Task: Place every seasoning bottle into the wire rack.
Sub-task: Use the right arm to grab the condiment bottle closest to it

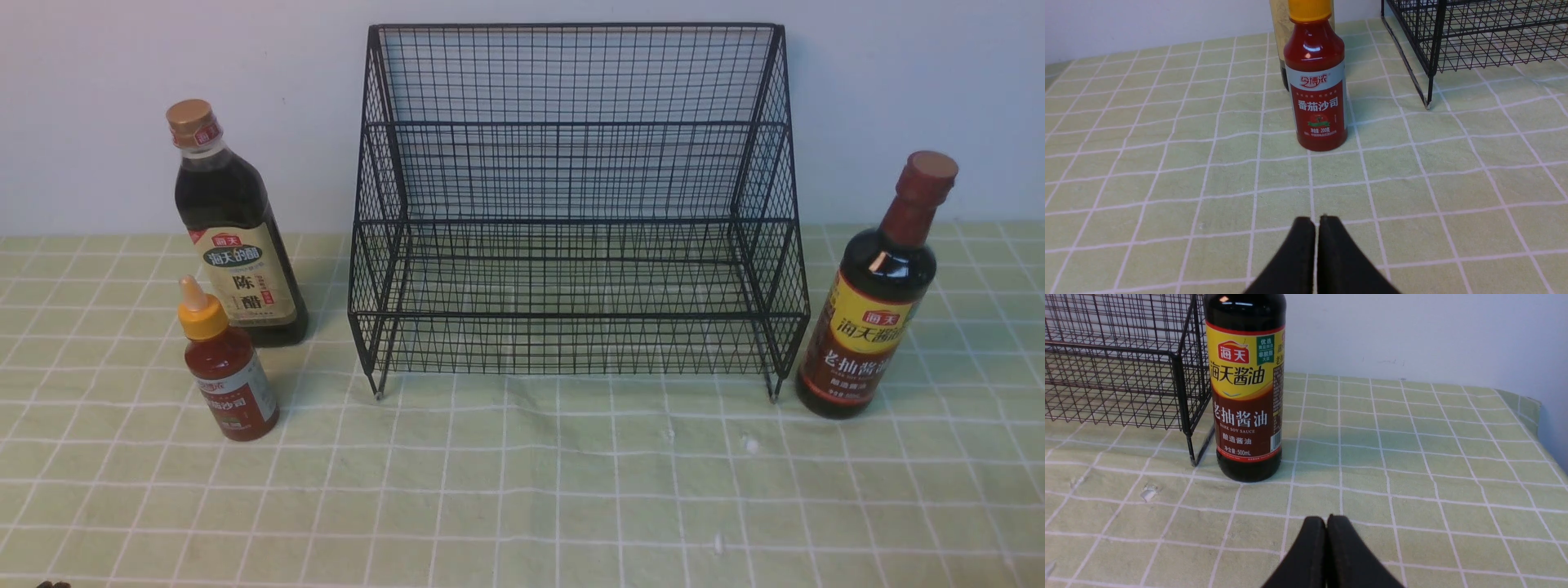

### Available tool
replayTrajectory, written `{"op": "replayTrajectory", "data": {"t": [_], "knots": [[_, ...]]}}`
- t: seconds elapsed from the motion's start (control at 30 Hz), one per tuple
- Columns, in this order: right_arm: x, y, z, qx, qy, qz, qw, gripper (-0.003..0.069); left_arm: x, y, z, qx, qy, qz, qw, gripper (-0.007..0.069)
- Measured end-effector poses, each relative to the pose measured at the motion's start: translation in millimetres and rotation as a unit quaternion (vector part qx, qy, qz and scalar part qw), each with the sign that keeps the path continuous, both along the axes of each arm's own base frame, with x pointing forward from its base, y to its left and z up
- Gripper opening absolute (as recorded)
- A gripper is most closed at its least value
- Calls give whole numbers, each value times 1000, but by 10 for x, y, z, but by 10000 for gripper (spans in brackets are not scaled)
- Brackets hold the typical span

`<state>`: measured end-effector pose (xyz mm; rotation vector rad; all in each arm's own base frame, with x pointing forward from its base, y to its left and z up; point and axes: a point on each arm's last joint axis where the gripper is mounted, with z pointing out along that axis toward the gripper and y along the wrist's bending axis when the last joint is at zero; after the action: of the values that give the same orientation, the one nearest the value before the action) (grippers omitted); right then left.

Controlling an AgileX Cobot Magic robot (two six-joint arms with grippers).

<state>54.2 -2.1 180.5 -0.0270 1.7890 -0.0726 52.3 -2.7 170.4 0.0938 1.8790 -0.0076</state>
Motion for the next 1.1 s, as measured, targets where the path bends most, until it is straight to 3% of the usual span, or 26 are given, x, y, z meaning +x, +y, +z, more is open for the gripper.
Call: {"op": "replayTrajectory", "data": {"t": [0.33,0.47,0.53,0.63,0.73,0.97,1.1], "knots": [[0,-2,0,-3,0,0,1000,-15,0,0,0,0,0,0,1000,-6],[9,14,22,41,-19,-1,999,-15,0,0,0,0,0,0,1000,-6],[20,37,78,146,-56,-4,988,-15,0,0,0,0,0,0,1000,-6],[25,25,192,276,-118,-14,954,-15,0,0,0,0,0,0,1000,-6],[22,-2,253,363,-153,-25,919,-15,0,0,0,0,0,0,1000,-6],[3,-77,344,391,-214,-45,894,-15,0,0,0,0,0,0,1000,-6],[-30,-59,524,385,-227,-29,894,-15,0,0,0,0,0,0,1000,-6]]}}
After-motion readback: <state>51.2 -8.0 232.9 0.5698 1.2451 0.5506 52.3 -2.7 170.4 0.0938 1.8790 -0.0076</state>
